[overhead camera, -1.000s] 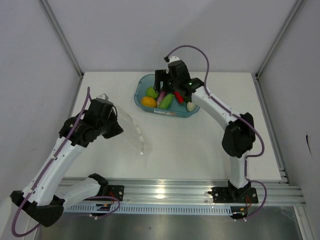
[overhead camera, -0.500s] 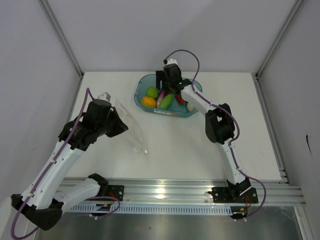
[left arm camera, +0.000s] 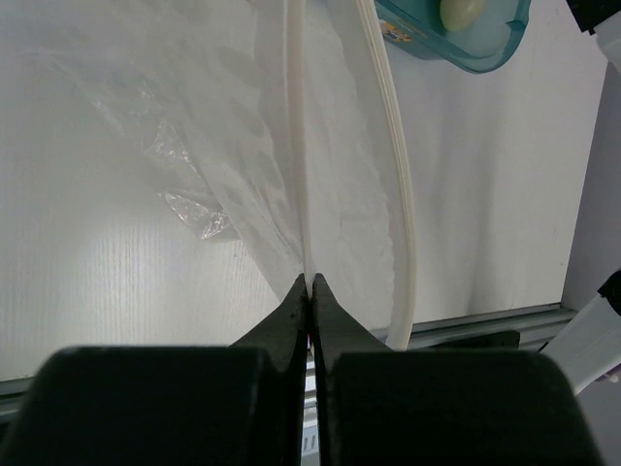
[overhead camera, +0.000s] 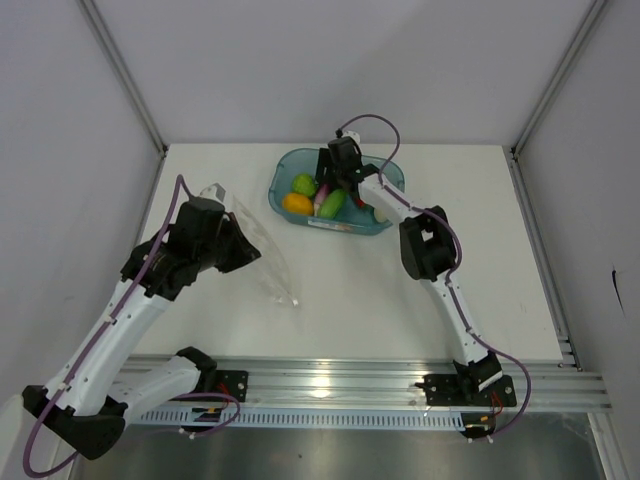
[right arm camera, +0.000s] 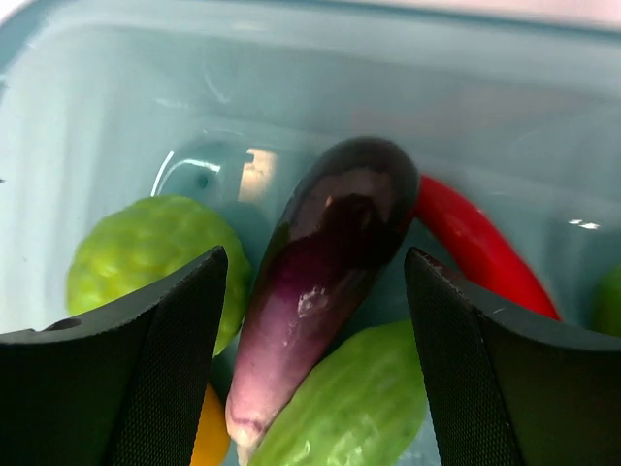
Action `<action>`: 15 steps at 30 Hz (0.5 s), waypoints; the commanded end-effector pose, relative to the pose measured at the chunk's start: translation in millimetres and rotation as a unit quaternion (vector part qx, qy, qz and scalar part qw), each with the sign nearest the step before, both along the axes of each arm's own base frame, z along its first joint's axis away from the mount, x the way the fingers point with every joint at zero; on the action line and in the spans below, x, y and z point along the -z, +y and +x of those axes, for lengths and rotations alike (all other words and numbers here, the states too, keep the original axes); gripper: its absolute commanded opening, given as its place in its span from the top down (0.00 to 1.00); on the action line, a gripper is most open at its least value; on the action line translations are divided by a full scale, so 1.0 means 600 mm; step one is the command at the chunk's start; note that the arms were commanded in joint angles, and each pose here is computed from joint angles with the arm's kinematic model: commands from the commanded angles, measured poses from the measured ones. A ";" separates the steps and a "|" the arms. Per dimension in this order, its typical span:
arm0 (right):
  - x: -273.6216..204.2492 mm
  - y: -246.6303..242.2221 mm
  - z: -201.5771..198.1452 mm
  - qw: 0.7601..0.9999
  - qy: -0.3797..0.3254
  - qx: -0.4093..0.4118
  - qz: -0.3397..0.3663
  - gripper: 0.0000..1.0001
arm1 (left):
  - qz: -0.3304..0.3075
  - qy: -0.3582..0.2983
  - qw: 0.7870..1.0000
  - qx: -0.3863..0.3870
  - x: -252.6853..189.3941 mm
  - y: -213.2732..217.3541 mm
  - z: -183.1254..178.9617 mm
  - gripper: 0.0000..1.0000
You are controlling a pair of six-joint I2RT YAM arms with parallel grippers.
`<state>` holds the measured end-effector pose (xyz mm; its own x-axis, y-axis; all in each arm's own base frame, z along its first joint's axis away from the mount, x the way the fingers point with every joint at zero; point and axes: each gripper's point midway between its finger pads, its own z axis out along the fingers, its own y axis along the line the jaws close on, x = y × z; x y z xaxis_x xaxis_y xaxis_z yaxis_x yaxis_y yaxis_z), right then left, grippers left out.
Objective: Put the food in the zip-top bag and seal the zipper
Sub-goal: Pick up the fake vegetable from the bin.
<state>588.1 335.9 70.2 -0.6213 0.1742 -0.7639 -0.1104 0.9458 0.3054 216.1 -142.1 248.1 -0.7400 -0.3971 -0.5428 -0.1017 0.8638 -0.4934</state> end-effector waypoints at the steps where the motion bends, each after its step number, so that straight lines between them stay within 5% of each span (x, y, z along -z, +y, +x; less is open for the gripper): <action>1: -0.004 0.031 0.003 0.999 -0.001 0.002 0.035 0.25 | -0.003 -0.012 1.000 0.015 -0.004 -0.007 0.004 1.00; 9: 0.043 0.040 -0.004 0.998 0.026 0.011 0.048 0.29 | -0.002 -0.017 1.000 0.012 -0.006 -0.004 0.003 0.99; 15: 0.010 0.038 0.006 0.999 -0.003 0.006 0.052 0.53 | 0.007 -0.003 1.000 0.019 0.006 -0.008 0.007 0.99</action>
